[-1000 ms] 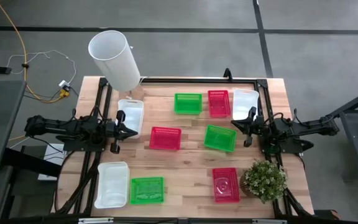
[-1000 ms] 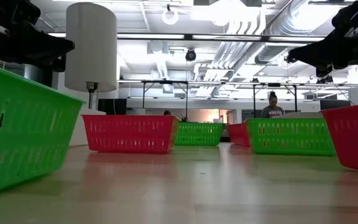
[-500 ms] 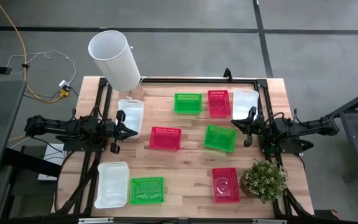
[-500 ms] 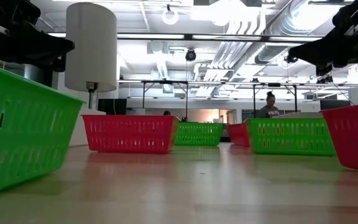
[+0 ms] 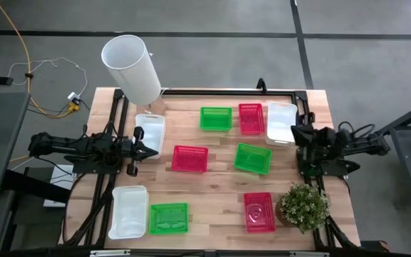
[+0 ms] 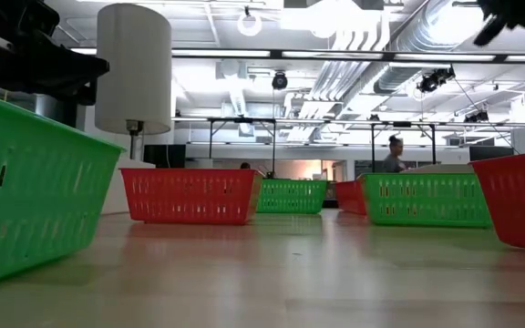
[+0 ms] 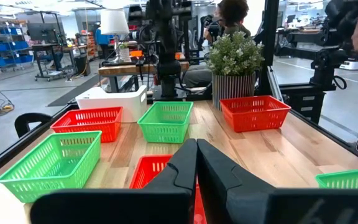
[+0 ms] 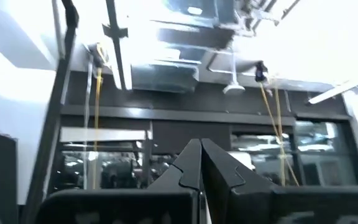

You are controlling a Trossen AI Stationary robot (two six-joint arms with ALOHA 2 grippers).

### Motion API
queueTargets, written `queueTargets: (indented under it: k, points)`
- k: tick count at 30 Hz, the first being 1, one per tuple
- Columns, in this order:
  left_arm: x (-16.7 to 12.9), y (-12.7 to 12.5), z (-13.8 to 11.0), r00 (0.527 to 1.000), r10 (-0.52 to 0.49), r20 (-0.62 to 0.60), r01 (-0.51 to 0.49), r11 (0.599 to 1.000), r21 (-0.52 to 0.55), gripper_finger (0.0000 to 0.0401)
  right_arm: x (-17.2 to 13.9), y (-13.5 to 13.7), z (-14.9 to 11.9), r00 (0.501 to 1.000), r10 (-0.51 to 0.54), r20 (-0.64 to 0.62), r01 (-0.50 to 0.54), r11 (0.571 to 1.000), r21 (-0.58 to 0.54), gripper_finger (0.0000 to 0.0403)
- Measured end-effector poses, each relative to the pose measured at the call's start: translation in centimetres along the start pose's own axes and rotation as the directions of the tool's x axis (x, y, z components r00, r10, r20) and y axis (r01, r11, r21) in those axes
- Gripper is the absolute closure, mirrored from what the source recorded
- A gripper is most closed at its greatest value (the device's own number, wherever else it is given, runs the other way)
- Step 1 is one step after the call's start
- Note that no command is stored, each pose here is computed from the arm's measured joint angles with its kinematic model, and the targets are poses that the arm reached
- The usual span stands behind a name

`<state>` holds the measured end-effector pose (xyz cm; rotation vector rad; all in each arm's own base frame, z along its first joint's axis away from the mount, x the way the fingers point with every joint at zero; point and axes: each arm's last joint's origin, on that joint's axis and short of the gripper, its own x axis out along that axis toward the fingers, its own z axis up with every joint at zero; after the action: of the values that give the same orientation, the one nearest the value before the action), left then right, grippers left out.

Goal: Stack baskets by color
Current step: Stack the middle green bin on the top green bin

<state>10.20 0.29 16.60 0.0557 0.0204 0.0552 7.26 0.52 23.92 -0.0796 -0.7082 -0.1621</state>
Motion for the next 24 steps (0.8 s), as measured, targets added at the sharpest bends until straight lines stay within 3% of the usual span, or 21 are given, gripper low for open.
queueTargets:
  k: [3,8,10,15,20,24]
  points:
    - [0.0,0.0,0.0,1.000,0.000,0.000,0.000,1.000,0.000,0.0400,1.3,-0.1,1.7,1.000,-0.001,0.015,0.002,1.000,-0.027,0.0402]
    - [0.0,0.0,0.0,1.000,0.000,0.000,0.000,1.000,0.000,0.0400,4.4,0.0,2.3,0.973,-0.148,-0.174,0.138,0.988,-0.068,0.0402]
    - [0.0,0.0,0.0,1.000,0.000,0.000,0.000,1.000,0.000,0.0400,5.5,0.2,2.0,0.934,-0.202,-0.293,0.184,0.979,-0.090,0.0402]
    - [0.0,0.0,0.0,1.000,0.000,0.000,0.000,1.000,0.000,0.0400,7.2,0.9,0.4,0.817,-0.201,-0.541,0.167,0.979,-0.112,0.0402]
    - [0.0,0.0,0.1,1.000,0.001,0.005,-0.001,1.000,0.000,0.0400,7.5,1.2,-0.5,0.777,-0.204,-0.596,0.167,0.979,-0.117,0.0402]
    - [0.0,0.0,0.5,0.999,-0.001,0.046,0.003,0.999,-0.048,0.0400,7.6,1.2,-0.4,0.779,-0.205,-0.593,0.159,0.979,-0.129,0.0402]
